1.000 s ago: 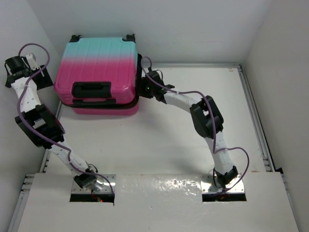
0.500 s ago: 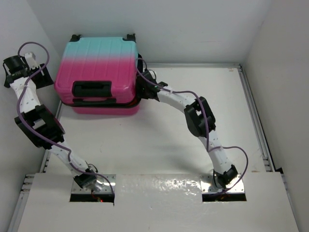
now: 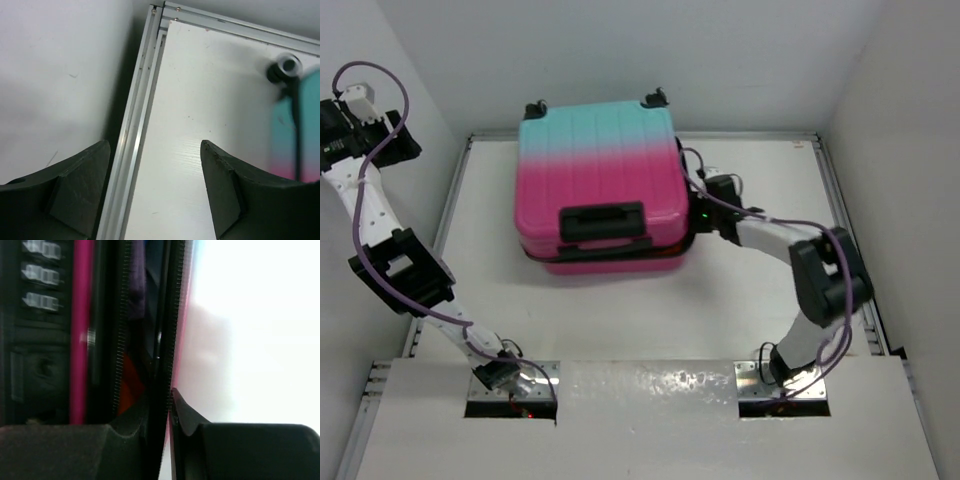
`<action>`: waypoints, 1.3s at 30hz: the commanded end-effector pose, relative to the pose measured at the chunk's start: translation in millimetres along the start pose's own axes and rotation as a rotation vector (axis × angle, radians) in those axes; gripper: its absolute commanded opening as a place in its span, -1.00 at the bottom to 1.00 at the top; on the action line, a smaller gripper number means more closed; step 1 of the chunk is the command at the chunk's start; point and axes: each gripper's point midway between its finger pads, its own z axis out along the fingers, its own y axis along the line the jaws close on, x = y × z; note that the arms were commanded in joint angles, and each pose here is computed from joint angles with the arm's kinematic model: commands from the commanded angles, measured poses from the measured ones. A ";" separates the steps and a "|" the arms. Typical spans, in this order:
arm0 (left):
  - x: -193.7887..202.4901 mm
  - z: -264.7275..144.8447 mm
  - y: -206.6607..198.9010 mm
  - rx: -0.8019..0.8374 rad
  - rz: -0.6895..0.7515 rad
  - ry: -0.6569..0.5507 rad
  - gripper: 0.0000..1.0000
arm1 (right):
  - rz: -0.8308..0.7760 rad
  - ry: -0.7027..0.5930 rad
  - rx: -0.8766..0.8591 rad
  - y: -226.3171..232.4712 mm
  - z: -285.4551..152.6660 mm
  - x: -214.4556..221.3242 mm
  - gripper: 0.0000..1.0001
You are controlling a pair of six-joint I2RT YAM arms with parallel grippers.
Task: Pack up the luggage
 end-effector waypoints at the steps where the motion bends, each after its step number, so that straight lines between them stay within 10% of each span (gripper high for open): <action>1: -32.0 -17.7 -29.8 0.020 0.123 -0.075 0.40 | -0.314 0.141 -0.140 -24.7 -61.6 45.4 -1.00; 9: -5.7 17.7 -152.2 0.154 0.360 0.001 0.41 | -0.305 -0.111 -0.093 -100.7 -132.1 -1.3 -1.00; 17: 23.6 63.5 -256.7 0.306 0.396 0.054 0.41 | -0.150 -0.117 -0.328 -76.3 -114.4 -46.4 -1.00; 29: -28.2 55.8 -258.0 0.234 0.355 -0.113 0.43 | -0.338 0.143 -0.559 44.2 -27.6 -20.2 -1.00; 39: 14.0 83.4 -195.9 0.111 0.287 0.012 0.44 | -0.224 -0.040 -0.440 81.1 7.1 -97.8 -0.90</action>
